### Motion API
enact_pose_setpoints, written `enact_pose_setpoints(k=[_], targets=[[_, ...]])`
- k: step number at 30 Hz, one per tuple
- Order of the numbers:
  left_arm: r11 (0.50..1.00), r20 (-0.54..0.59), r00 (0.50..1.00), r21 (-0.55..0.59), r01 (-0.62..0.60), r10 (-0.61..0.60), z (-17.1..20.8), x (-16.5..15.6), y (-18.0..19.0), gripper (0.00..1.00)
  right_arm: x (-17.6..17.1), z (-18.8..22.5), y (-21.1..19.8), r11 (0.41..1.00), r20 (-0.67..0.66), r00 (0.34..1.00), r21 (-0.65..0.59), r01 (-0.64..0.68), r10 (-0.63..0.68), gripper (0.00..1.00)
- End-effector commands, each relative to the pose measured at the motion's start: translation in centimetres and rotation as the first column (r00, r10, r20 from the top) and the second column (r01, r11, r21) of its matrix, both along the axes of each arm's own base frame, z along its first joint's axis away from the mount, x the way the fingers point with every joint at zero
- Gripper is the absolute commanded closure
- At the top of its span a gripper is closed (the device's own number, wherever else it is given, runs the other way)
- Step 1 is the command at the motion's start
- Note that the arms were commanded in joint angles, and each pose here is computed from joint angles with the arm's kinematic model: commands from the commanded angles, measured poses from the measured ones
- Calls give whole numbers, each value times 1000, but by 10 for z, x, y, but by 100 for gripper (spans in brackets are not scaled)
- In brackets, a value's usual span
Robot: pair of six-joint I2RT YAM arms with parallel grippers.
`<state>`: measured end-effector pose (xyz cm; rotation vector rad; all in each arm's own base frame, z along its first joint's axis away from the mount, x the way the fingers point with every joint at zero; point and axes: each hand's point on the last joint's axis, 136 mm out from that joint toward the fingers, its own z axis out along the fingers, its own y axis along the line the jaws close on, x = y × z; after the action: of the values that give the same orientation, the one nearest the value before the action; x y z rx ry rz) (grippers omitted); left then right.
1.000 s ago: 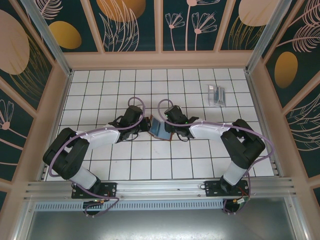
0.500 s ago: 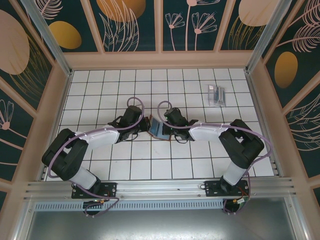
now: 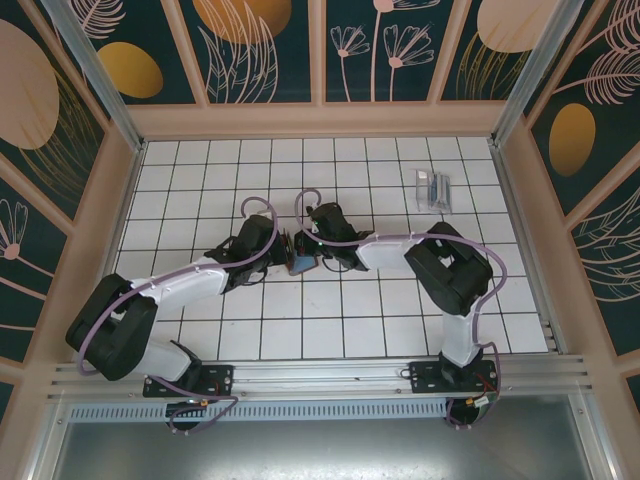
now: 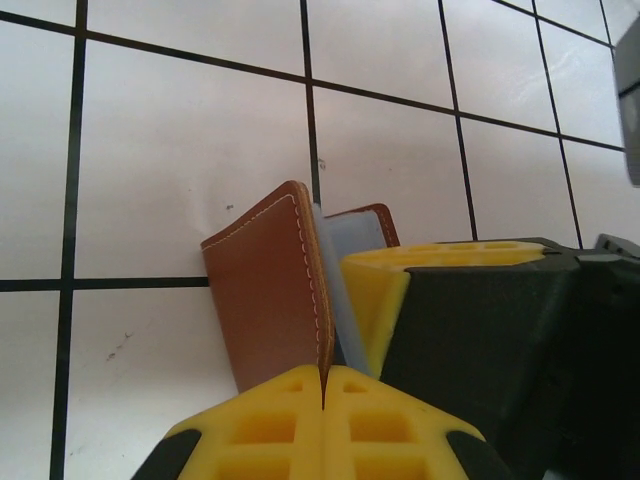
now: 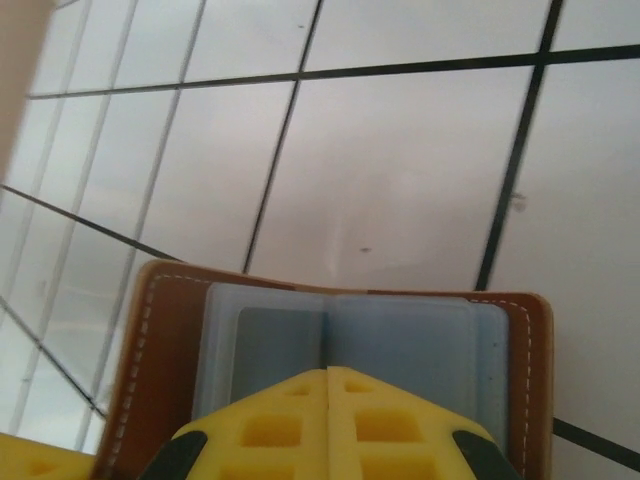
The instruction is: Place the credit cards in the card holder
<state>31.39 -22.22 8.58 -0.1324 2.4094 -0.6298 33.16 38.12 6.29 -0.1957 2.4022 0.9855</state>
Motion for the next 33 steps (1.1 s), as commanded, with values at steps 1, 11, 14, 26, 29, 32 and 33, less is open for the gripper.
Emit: enact_pose_setpoints(k=[1, 11, 14, 26, 29, 32, 33], targets=[[999, -11, 999, -27, 31, -31, -5, 1, -10, 94, 4, 19, -2, 984, -37, 999, 176, 29, -23, 100], [979, -52, 984, -126, 161, -169, -21, 22, -62, 77, -6, -18, -71, 975, -154, 984, 193, 114, -84, 100], [977, -40, 985, -137, 162, -169, -19, 25, -64, 70, -6, -14, -87, 971, -139, 984, 200, 134, -108, 100], [977, -70, 984, -145, 155, -166, -38, 24, -67, 34, -7, 7, -98, 962, -98, 990, 242, 125, -104, 100], [974, -77, 984, -174, 148, -163, -37, 23, -69, 34, -2, 11, -95, 958, -95, 990, 257, 128, -107, 100], [975, -68, 988, -185, 122, -137, -34, 22, -65, 38, 5, 14, -91, 955, -91, 989, 265, 134, -113, 100], [976, -71, 989, -182, 116, -131, -34, 21, -63, 41, 8, 16, -91, 954, -87, 989, 265, 141, -122, 100]])
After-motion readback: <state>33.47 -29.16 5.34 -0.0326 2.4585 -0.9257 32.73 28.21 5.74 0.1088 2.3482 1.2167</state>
